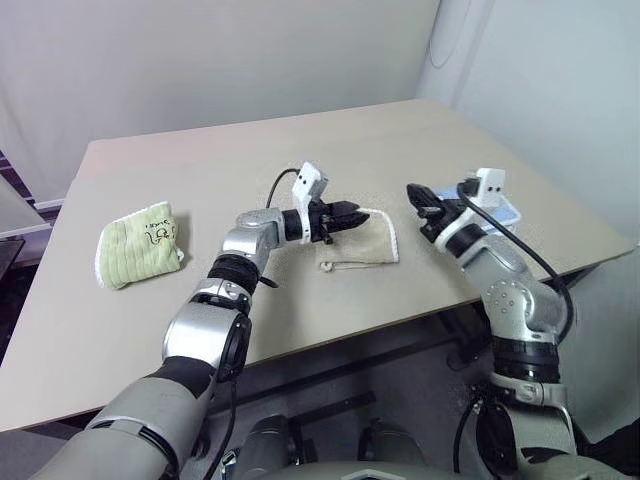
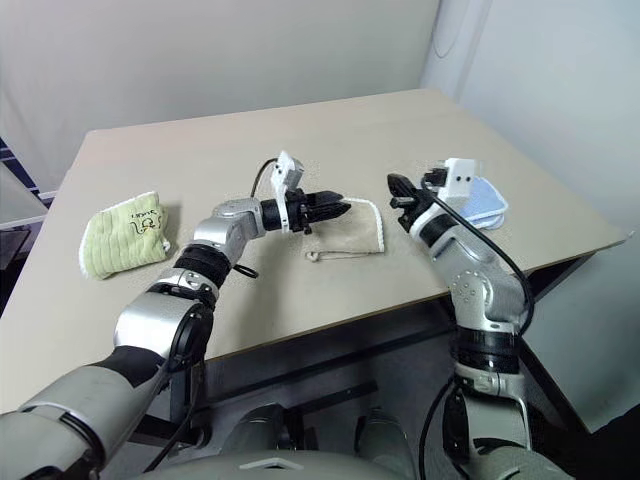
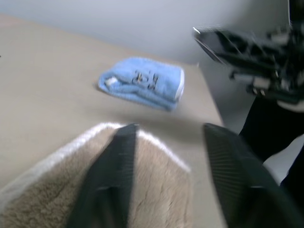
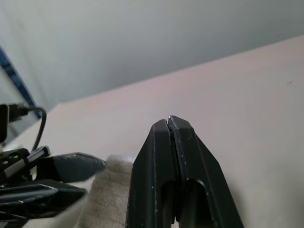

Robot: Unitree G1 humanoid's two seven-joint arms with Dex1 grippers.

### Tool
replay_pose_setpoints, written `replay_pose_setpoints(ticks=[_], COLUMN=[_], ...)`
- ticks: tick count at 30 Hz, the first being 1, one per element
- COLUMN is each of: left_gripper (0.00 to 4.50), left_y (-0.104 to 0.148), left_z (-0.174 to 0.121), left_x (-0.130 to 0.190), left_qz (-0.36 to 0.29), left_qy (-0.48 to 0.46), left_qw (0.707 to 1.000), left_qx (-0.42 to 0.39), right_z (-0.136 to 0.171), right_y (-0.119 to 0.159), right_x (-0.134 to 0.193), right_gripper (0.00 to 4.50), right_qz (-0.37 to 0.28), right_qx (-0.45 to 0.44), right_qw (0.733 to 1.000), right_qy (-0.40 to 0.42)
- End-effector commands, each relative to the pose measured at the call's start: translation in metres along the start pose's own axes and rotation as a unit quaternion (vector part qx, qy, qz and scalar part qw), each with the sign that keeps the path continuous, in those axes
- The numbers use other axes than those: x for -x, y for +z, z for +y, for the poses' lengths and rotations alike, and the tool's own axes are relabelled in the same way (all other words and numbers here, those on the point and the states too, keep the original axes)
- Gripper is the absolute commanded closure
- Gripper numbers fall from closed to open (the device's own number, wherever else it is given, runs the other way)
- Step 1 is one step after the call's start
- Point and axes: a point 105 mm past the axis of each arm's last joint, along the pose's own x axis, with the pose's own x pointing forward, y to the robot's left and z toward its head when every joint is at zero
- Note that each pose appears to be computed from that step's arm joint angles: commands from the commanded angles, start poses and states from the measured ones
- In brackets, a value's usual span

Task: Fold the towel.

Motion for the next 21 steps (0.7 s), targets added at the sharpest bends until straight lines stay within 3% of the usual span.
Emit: replay_pose_setpoints(ticks=[1, 3, 9, 13, 16, 21], left_gripper=[3.69, 4.45, 4.45, 4.45, 4.45, 4.45], left_y=[0.004, -0.005, -0.038, -0.054, -0.060, -0.068], left_z=[0.001, 0.006, 0.014, 0.022, 0.024, 0.024], left_x=[-0.008, -0.009, -0.009, -0.006, -0.005, -0.003], left_qz=[0.000, 0.021, 0.076, 0.097, 0.100, 0.106], left_qy=[0.017, 0.050, 0.110, 0.157, 0.175, 0.180], left_qw=[0.999, 0.996, 0.985, 0.978, 0.976, 0.976], left_qx=[-0.043, -0.076, -0.109, -0.098, -0.088, -0.065], right_z=[0.003, 0.002, -0.004, -0.007, -0.014, -0.032], right_y=[0.005, -0.001, -0.042, -0.090, -0.132, -0.138], right_x=[-0.016, -0.025, -0.047, -0.052, -0.044, -0.038], right_gripper=[4.50, 4.50, 4.50, 4.50, 4.50, 4.50], right_qz=[-0.010, -0.005, 0.050, 0.128, 0.208, 0.219], right_qx=[0.018, 0.009, -0.015, -0.027, 0.018, 0.028], right_qw=[1.000, 1.000, 0.998, 0.991, 0.978, 0.974], right_qy=[0.014, 0.017, 0.017, 0.009, -0.016, -0.058])
